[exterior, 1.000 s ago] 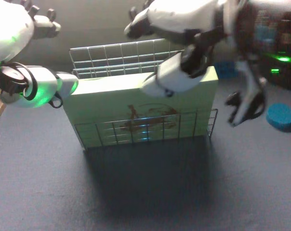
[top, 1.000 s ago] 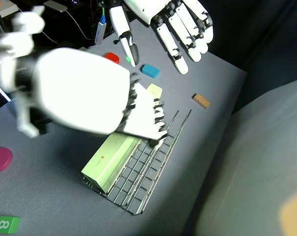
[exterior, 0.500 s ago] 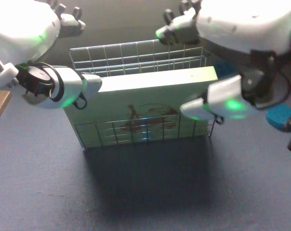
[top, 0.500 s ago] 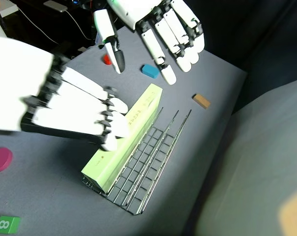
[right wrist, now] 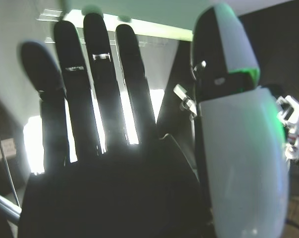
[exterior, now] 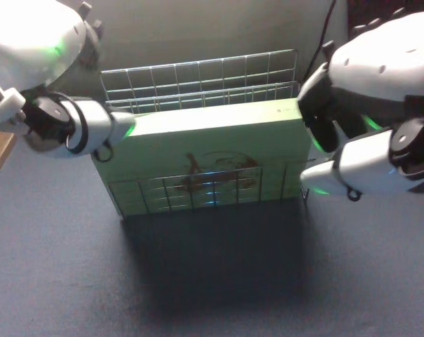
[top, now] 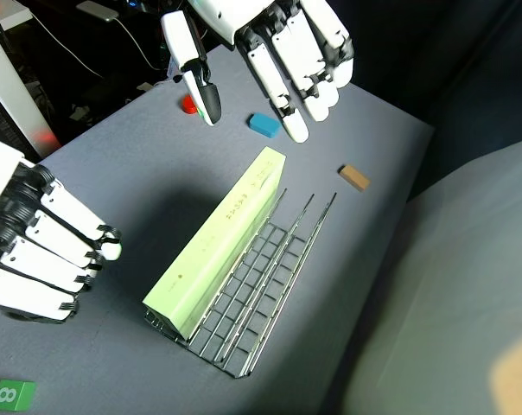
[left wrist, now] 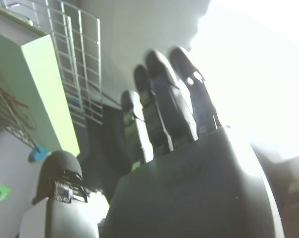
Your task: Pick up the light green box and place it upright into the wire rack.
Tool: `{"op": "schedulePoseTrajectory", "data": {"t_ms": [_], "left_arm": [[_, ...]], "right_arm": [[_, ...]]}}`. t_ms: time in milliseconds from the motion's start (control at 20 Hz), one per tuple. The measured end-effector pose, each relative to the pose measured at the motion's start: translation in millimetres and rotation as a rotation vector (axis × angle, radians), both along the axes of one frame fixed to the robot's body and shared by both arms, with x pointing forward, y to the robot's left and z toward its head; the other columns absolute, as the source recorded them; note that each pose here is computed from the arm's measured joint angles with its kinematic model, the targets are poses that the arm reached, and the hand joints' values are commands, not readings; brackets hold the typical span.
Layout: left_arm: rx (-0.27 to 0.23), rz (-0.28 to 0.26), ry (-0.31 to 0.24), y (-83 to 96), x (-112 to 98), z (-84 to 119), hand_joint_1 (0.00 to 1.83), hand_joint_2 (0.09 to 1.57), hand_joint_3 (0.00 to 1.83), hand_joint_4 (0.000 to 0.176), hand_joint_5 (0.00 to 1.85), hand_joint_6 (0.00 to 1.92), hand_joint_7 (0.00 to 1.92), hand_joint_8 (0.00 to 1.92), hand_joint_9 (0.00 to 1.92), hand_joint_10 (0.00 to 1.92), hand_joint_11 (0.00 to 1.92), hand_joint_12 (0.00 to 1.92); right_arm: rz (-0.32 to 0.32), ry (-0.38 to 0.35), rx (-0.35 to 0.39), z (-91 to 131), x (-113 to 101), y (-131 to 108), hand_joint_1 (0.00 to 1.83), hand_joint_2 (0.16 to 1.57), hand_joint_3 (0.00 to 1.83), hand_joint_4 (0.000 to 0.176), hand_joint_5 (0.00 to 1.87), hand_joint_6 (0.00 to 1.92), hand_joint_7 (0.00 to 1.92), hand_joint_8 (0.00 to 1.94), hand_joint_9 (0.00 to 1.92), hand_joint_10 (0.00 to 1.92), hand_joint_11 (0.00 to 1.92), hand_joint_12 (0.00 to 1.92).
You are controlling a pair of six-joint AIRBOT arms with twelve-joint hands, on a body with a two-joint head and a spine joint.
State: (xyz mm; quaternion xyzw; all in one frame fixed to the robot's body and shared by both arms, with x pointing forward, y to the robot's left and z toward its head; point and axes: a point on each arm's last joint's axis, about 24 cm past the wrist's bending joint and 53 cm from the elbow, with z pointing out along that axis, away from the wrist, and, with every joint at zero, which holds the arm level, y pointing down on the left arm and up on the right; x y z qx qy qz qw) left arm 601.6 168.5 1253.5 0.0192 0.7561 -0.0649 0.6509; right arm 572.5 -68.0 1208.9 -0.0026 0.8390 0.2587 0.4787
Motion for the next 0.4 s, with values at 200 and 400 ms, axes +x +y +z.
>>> {"op": "schedulePoseTrajectory", "data": {"t_ms": [200,400], "left_arm": [[0.0,-0.002,0.0,-0.5,-0.1,-0.3,0.57,1.33,0.01,0.0,1.21,1.92,1.28,1.92,1.3,1.92,1.39,1.92],[0.0,-0.001,0.001,0.1,0.6,-0.4,0.65,1.36,0.0,0.012,1.24,1.92,1.34,1.92,1.38,1.92,1.49,1.92]], "right_arm": [[0.019,-0.01,0.02,5.7,-1.3,5.9,0.68,1.42,0.01,0.0,1.2,1.92,1.41,1.94,1.58,1.92,1.78,1.92],[0.017,-0.012,0.018,6.3,-0.8,5.3,0.74,1.44,0.0,0.158,1.24,1.92,1.46,1.94,1.63,1.92,1.8,1.92]]}}
